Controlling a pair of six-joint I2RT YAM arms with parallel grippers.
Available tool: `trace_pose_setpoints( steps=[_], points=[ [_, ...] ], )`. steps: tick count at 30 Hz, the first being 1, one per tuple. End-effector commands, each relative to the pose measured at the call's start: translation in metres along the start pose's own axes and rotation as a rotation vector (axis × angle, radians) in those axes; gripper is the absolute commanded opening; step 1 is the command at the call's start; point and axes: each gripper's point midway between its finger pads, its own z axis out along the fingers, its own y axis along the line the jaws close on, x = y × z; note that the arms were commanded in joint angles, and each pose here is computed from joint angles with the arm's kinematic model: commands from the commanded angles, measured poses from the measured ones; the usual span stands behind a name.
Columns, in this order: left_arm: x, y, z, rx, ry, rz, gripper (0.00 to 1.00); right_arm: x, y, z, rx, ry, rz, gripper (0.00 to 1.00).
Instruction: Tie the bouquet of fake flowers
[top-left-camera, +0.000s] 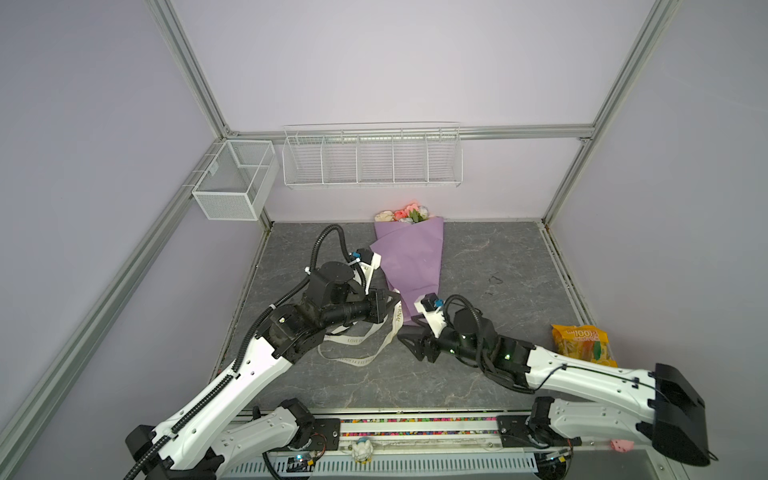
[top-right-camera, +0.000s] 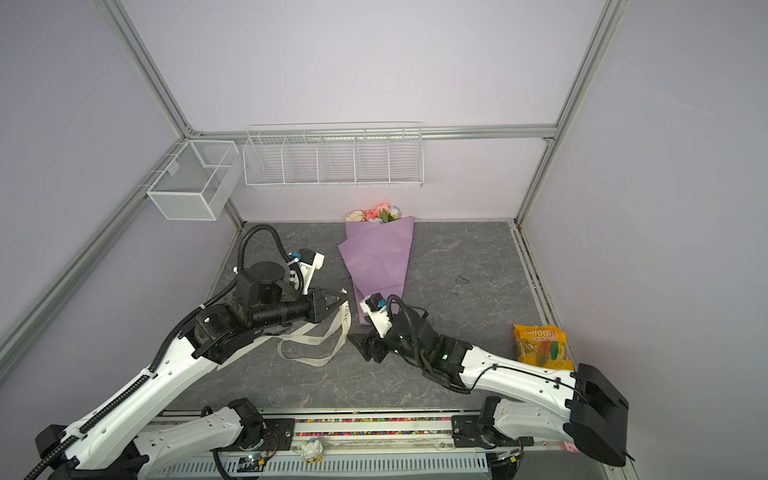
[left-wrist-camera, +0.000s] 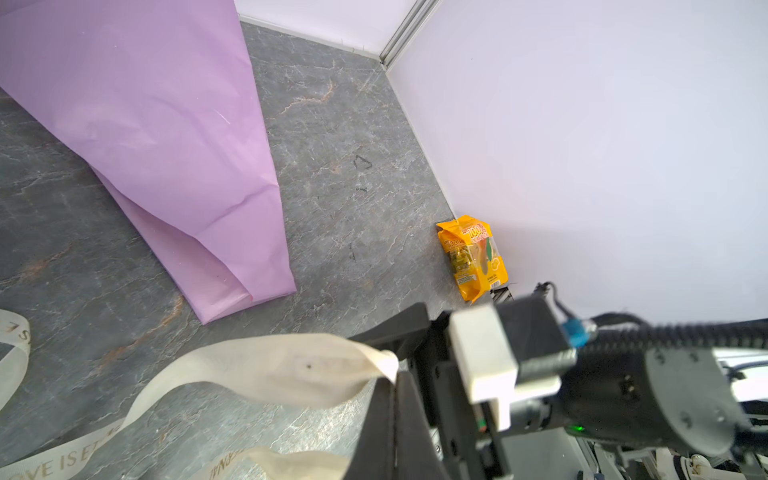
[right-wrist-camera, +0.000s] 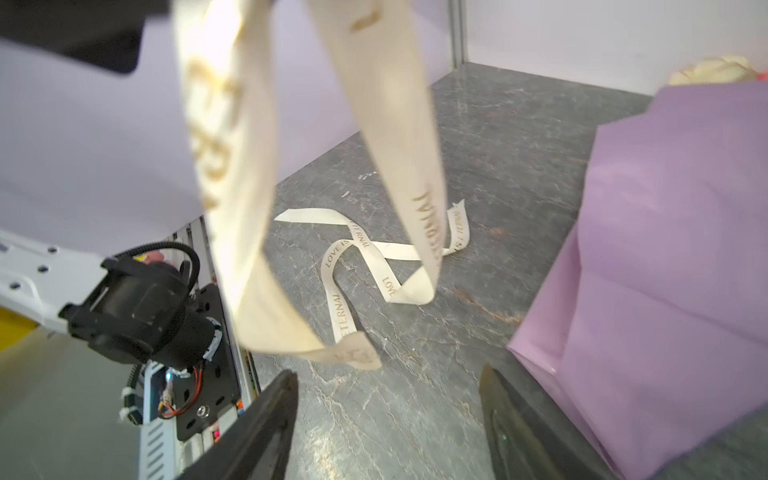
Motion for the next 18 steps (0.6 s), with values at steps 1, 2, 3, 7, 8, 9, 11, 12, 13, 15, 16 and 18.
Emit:
trace_pose_setpoints(
  steps=[1,2,3,7,8,9,11,12,13,15,16,18],
  points=[
    [-0.011,-0.013,-0.005,0.055,-0.057,-0.016,0.00,-0.016,0.003,0.014,0.031,-0.165,-0.117,0.73],
    [-0.012,-0.013,-0.005,0.058,-0.060,-0.020,0.00,-0.015,0.004,0.021,0.027,-0.185,-0.107,0.73],
    [-0.013,-0.013,-0.005,0.057,-0.065,-0.023,0.00,-0.014,0.002,0.028,0.044,-0.196,-0.094,0.73],
    [-0.018,-0.017,-0.009,0.064,-0.090,-0.026,0.00,-0.008,-0.004,0.048,0.106,-0.258,-0.058,0.72],
    [-0.019,-0.017,-0.010,0.061,-0.093,-0.026,0.00,-0.004,-0.009,0.053,0.128,-0.269,-0.040,0.67],
    [-0.020,-0.017,-0.012,0.059,-0.096,-0.022,0.00,-0.001,-0.017,0.054,0.166,-0.285,-0.016,0.57],
    [-0.022,-0.015,-0.018,0.040,-0.115,-0.017,0.00,0.006,-0.026,0.053,0.206,-0.300,0.010,0.39],
    [-0.024,-0.013,-0.022,0.022,-0.130,-0.015,0.00,0.007,-0.030,0.049,0.222,-0.308,0.019,0.31],
    [-0.026,-0.010,-0.026,0.003,-0.147,-0.013,0.00,0.007,-0.031,0.045,0.230,-0.312,0.021,0.24],
    [-0.029,-0.006,-0.035,-0.029,-0.186,-0.010,0.00,0.005,-0.040,0.032,0.280,-0.315,0.032,0.12],
    [-0.031,-0.004,-0.039,-0.039,-0.204,-0.012,0.00,0.004,-0.043,0.026,0.305,-0.307,0.032,0.08],
    [-0.033,-0.002,-0.046,-0.051,-0.234,-0.016,0.00,-0.001,-0.051,0.011,0.358,-0.287,0.023,0.07]
  ],
)
